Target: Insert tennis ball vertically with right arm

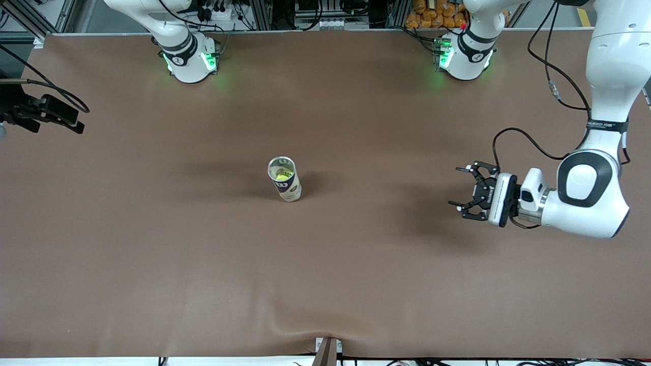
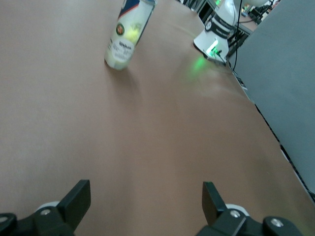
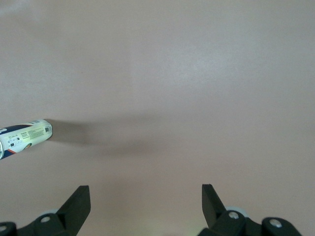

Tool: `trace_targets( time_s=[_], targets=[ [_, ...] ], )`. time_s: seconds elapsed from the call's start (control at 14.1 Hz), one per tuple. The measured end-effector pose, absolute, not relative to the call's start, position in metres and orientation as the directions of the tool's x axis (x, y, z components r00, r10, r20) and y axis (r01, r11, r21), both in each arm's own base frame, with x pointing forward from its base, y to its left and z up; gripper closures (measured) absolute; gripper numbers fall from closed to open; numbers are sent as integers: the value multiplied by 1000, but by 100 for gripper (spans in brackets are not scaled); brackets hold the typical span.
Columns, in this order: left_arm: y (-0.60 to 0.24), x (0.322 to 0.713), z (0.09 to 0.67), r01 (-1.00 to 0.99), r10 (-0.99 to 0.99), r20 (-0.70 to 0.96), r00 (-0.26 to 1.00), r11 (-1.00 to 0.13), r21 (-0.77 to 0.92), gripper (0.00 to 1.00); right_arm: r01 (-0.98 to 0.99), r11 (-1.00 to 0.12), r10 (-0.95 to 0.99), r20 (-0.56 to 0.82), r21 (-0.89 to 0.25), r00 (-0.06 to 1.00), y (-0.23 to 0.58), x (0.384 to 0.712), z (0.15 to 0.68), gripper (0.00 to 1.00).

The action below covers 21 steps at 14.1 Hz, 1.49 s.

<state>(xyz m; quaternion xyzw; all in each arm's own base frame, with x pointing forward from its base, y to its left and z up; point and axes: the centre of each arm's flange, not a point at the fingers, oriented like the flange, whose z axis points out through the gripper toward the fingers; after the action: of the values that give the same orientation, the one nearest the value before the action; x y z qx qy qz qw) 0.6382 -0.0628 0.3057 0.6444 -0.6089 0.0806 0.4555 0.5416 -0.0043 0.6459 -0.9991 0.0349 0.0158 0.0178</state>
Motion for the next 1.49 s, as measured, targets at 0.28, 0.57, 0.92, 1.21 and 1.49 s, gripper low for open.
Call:
trace_targets(
  time_s=[0.28, 0.57, 0.92, 1.21, 1.49],
  targets=[
    [-34, 647, 336, -820, -807, 504, 308, 43, 570, 0, -75, -997, -74, -32, -34, 997, -5, 542, 646, 0],
    [-16, 641, 387, -744, -828, 316, 462, -169, 647, 0, -78, -996, -77, -31, -34, 997, -5, 542, 646, 0],
    [-4, 611, 491, -582, -719, 0, 695, -562, 589, 0, -85, -996, -84, -34, -34, 996, -8, 543, 644, 0],
    [-23, 571, 587, -440, -511, -171, 842, -835, 331, 0, -93, -995, -91, -37, -33, 995, -12, 544, 642, 0],
    [-54, 528, 649, -241, -273, -209, 939, -956, 168, 0, -93, -995, -92, -39, -34, 995, -12, 545, 641, 0]
  ],
)
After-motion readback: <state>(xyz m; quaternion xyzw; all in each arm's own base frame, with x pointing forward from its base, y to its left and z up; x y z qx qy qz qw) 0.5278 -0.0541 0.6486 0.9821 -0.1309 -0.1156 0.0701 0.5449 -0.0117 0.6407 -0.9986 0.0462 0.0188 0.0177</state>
